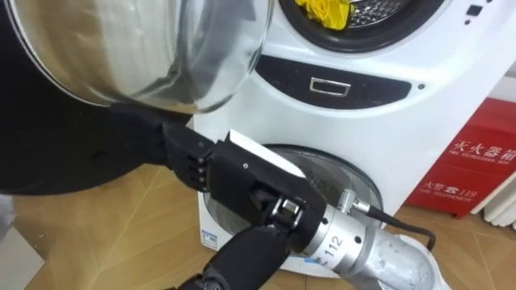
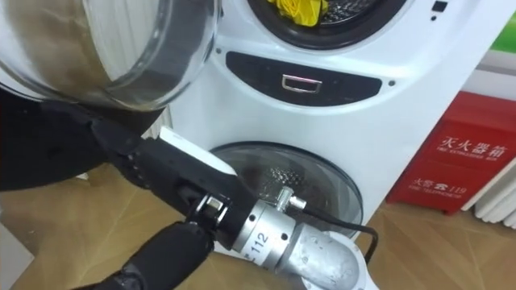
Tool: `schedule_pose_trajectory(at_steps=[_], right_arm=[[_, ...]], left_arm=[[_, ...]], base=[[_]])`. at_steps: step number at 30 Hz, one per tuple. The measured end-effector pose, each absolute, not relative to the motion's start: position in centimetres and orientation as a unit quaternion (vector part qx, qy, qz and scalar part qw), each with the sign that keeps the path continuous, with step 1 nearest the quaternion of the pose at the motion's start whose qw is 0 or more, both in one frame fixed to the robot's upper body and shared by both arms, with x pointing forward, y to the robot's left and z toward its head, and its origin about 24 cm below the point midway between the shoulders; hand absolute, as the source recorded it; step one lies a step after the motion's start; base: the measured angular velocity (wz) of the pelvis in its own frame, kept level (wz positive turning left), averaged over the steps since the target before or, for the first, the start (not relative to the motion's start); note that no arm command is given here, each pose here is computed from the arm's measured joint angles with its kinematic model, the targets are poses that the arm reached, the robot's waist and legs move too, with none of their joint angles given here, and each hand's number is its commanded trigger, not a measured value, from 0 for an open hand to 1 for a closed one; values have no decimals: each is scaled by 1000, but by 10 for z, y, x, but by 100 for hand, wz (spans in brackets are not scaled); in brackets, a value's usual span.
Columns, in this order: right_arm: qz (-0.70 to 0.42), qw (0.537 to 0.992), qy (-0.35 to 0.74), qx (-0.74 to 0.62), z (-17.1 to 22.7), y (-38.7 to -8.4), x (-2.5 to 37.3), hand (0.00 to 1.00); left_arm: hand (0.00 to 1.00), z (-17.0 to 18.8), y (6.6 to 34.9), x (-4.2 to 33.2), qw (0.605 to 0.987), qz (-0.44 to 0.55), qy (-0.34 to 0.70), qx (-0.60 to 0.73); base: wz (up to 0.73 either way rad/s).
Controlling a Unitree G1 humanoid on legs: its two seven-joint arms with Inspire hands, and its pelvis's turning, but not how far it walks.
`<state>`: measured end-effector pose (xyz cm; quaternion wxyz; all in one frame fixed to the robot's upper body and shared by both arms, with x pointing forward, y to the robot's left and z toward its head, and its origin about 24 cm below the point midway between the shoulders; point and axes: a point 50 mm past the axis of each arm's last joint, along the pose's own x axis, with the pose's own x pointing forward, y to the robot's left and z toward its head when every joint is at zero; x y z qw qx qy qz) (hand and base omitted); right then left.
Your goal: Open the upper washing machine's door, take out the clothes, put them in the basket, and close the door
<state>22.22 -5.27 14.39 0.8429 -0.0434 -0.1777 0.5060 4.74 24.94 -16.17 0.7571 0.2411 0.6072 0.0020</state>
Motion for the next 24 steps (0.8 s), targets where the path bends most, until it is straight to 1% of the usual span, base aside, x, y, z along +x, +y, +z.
schedule_pose_trajectory(at_steps=[8,14,17,21,24], right_arm=[[505,844,-175,-44,143,-56,223,0],[496,857,-140,-31,126,-62,217,0],[477,872,-99,-36,107,-69,217,0],[426,902,-33,-59,77,-85,220,0],[376,924,-15,-68,70,-100,224,0]], left_arm=[[0,-162,247,47,757,0,608,240],[0,-164,244,39,751,0,617,235],[0,-165,242,38,748,0,621,233],[0,-165,242,38,748,0,621,233],[0,-165,242,37,748,2,621,234]], base=[[2],[0],[0],[-3],[0]])
